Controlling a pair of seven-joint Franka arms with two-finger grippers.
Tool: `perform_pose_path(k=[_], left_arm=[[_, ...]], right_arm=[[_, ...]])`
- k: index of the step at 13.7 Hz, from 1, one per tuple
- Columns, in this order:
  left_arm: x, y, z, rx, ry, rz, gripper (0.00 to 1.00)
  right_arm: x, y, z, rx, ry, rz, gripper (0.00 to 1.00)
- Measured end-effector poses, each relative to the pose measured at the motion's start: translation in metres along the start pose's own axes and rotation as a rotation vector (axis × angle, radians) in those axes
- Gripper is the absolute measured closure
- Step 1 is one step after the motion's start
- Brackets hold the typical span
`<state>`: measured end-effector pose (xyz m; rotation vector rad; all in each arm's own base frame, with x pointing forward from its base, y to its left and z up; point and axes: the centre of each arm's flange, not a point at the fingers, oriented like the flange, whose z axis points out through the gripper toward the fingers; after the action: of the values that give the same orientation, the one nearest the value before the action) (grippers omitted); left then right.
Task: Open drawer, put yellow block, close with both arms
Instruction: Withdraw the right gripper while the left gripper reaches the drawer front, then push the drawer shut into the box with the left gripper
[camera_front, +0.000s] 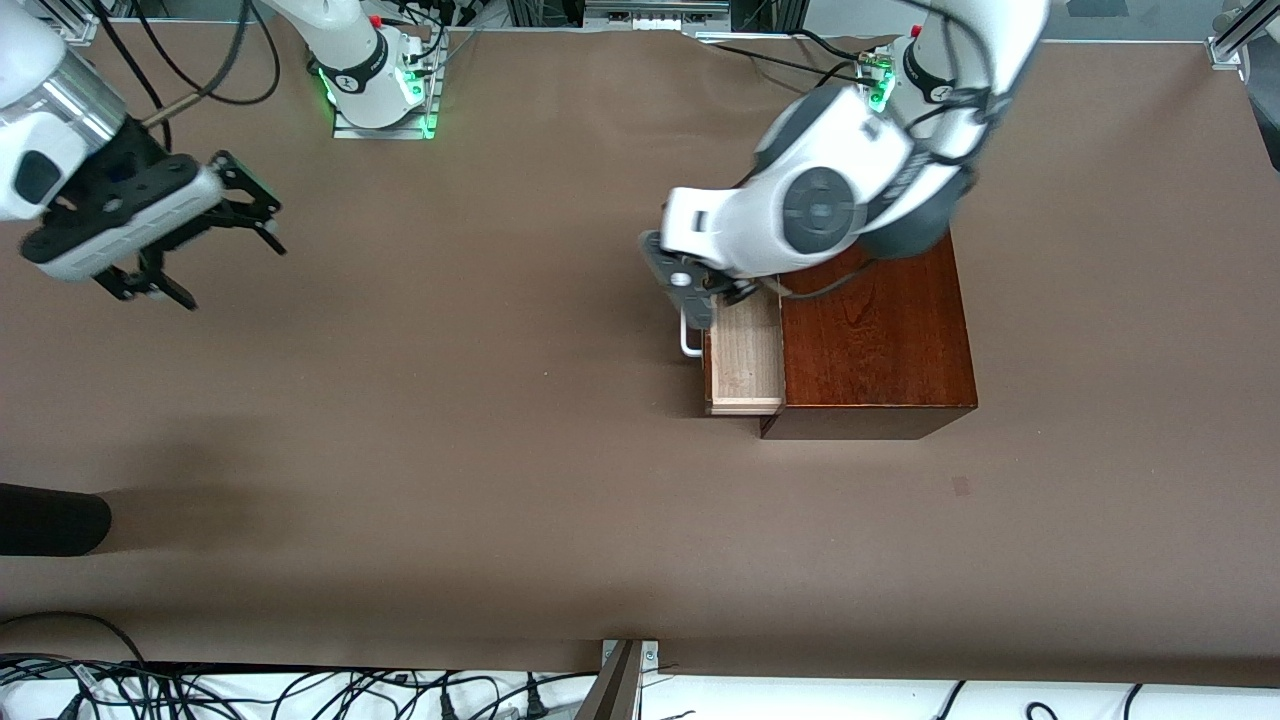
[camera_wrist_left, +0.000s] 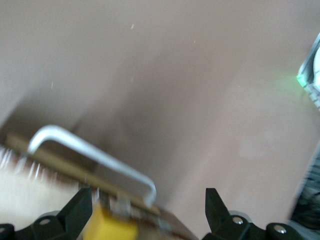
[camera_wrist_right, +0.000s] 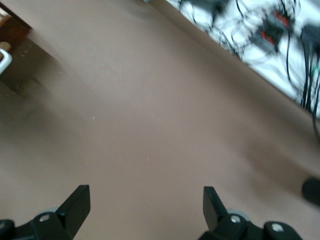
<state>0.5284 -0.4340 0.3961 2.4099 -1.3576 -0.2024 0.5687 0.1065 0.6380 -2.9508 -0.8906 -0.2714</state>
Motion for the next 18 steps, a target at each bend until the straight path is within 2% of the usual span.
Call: perform_pose_path(k=[3,6,8,10,13,15,18], left_arm=[[0.02,0.001,0.045,0.088,-0.014,0.263,0.0],[0.027,0.01,0.083,0.217,-0.141,0.476,0.0],[0.033,0.03,0.112,0.277,-0.224,0.564,0.0],[0.032,0.03,0.133,0.31,-0.287,0.602,0.0],[0.019,0.01,0.138,0.327,-0.391,0.587,0.0],[0.008,0.001,0.133,0.324,-0.479,0.566,0.0],[-0.008,-0.022,0.123,0.301,-0.545,0.509,0.0]], right_arm=[[-0.035,0.025,0.034,0.02,-0.073,0.178,0.0],[-0.049,0.038,0.067,0.006,-0.114,0.264,0.0],[-0.052,0.045,0.069,-0.006,-0.111,0.276,0.0],[-0.05,0.048,0.061,-0.015,-0.092,0.279,0.0],[-0.046,0.049,0.048,-0.029,-0.072,0.276,0.0],[-0.047,0.049,0.048,-0.03,-0.076,0.276,0.0],[-0.046,0.05,0.051,-0.03,-0.083,0.276,0.0]])
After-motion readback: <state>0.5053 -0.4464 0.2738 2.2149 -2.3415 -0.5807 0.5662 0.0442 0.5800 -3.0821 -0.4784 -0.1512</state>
